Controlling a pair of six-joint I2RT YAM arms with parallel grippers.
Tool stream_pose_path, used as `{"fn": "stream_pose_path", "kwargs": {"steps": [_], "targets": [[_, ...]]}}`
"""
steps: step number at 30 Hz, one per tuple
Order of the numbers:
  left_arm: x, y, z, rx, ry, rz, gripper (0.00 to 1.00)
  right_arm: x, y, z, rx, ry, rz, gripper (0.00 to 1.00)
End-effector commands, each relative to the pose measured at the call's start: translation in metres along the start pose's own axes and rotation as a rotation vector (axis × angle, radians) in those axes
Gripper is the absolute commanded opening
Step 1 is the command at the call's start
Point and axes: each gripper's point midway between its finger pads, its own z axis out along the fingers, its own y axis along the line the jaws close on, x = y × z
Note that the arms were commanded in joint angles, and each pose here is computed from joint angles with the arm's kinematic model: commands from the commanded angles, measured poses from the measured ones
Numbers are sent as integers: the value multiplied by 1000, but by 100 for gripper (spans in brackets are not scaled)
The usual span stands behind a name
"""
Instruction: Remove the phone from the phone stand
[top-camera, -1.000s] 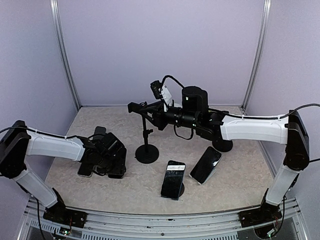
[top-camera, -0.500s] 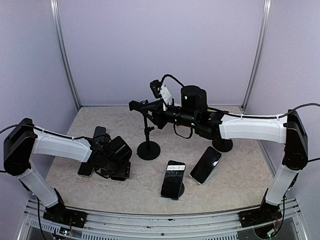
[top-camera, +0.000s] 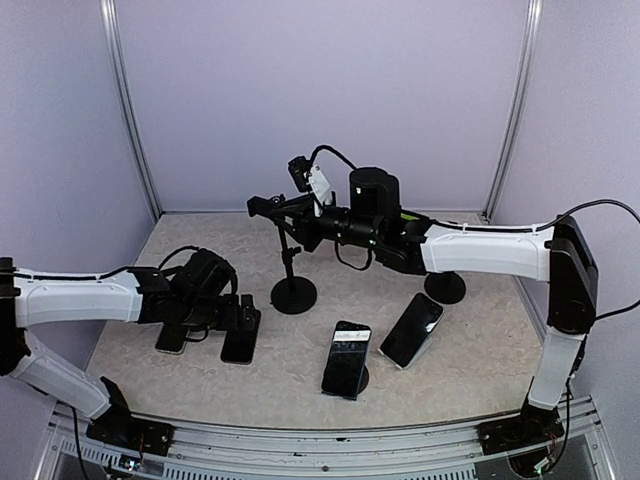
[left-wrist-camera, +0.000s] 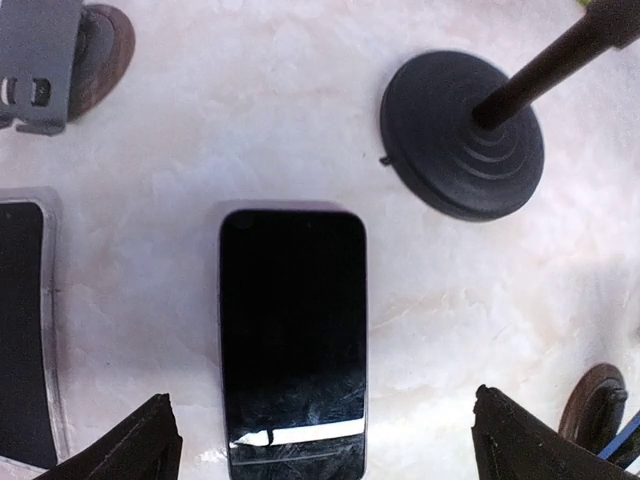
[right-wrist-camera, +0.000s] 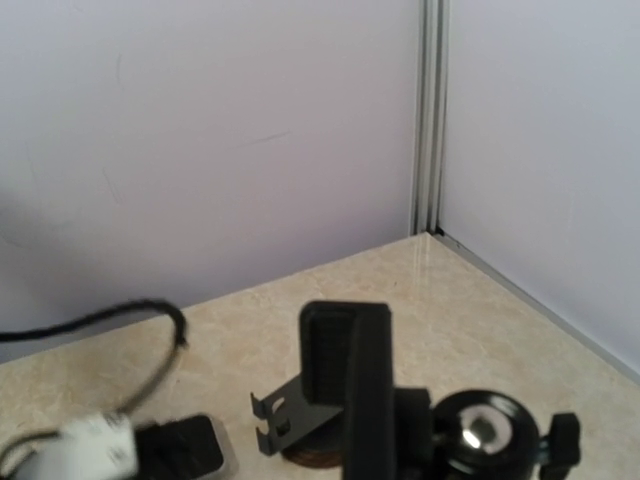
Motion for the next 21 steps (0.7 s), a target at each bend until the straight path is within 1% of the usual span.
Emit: {"fn": "stream_pose_path", "kwargs": {"steps": [1, 5, 9, 13, 21], "targets": [[-27, 17, -22, 23, -131, -60, 99, -61, -1, 5, -24, -194, -73, 0], [-46, 35, -44, 26, -232, -112, 99, -58, -3, 21, -41, -203, -73, 0], [-54, 47, -57, 26, -288, -133, 99, -62, -3, 35, -61, -223, -57, 0], [-56, 51, -61, 21, -310, -134, 99, -64, -1, 48, -91, -242, -33, 0], [-52, 57, -57, -3, -303, -121, 99, -67, 1, 70, -134, -273, -9, 0]]}}
